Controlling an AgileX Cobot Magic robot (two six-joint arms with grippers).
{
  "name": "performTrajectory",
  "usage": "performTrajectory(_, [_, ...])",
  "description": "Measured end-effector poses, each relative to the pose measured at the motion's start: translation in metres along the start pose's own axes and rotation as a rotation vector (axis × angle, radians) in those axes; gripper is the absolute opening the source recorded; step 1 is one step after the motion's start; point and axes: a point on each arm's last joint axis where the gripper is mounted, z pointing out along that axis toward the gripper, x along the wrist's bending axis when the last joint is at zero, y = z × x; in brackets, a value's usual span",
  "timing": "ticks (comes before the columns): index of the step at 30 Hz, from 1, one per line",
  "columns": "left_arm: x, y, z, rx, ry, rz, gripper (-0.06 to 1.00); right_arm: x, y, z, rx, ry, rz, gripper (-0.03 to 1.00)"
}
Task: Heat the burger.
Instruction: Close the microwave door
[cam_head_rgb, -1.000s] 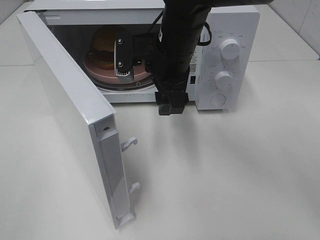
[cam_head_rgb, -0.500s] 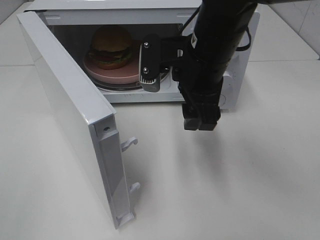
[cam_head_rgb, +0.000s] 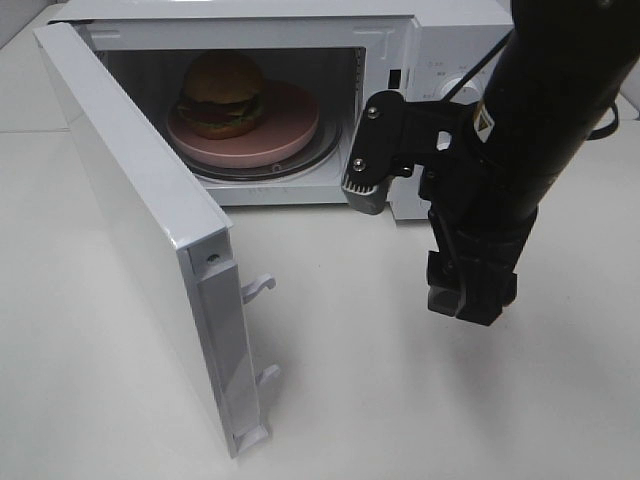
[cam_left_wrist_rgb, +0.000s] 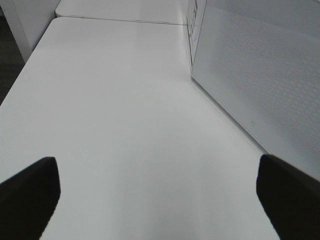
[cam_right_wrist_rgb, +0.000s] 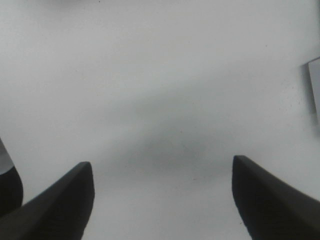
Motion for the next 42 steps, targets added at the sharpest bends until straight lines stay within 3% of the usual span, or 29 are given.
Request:
performTrajectory(1, [0.000,0.000,0.000,0.000,0.000,0.000,0.99,0.000,0.000,0.000,0.000,0.000,0.000,0.76])
performTrajectory(3, [0.000,0.000,0.000,0.000,0.000,0.000,0.99,-0.002,-0.009,0.001,-0.013,-0.013,0.145,0.77])
performTrajectory(6, [0.000,0.000,0.000,0.000,0.000,0.000,0.99,-0.005,-0.021,0.002,-0.026,-0.029,0.255,0.81])
performTrajectory(13, [0.000,0.000,0.000,0.000,0.000,0.000,0.99,-0.012,-0.049,0.005,-0.012,-0.042,0.411,0.87])
performTrajectory(14, [0.000,0.000,0.000,0.000,0.000,0.000,0.99,-0.019,-0.059,0.007,-0.001,-0.046,0.506,0.88])
performTrajectory(16, [0.000,0.000,0.000,0.000,0.000,0.000,0.99,-0.023,-0.065,0.007,0.004,-0.051,0.572,0.88])
performTrajectory(17, [0.000,0.000,0.000,0.000,0.000,0.001,0.99,-0.032,-0.077,0.008,0.013,-0.064,0.702,0.88])
performTrajectory(18, [0.000,0.000,0.000,0.000,0.000,0.001,0.99,-0.032,-0.077,0.008,0.013,-0.064,0.702,0.88])
performTrajectory(19, [0.000,0.000,0.000,0.000,0.000,0.002,0.99,-0.041,-0.090,0.007,0.019,-0.081,0.835,0.88])
performTrajectory(23, [0.000,0.000,0.000,0.000,0.000,0.002,0.99,-0.055,-0.117,0.007,0.044,-0.110,1.011,0.84])
performTrajectory(29, [0.000,0.000,0.000,0.000,0.000,0.002,0.99,-0.066,-0.147,0.008,0.080,-0.130,1.148,0.78])
performTrajectory(35, [0.000,0.000,0.000,0.000,0.000,0.002,0.99,-0.061,-0.157,0.002,0.098,-0.132,1.176,0.76])
performTrajectory(42, [0.000,0.000,0.000,0.000,0.000,0.002,0.99,-0.016,-0.169,-0.017,0.041,-0.126,1.215,0.76])
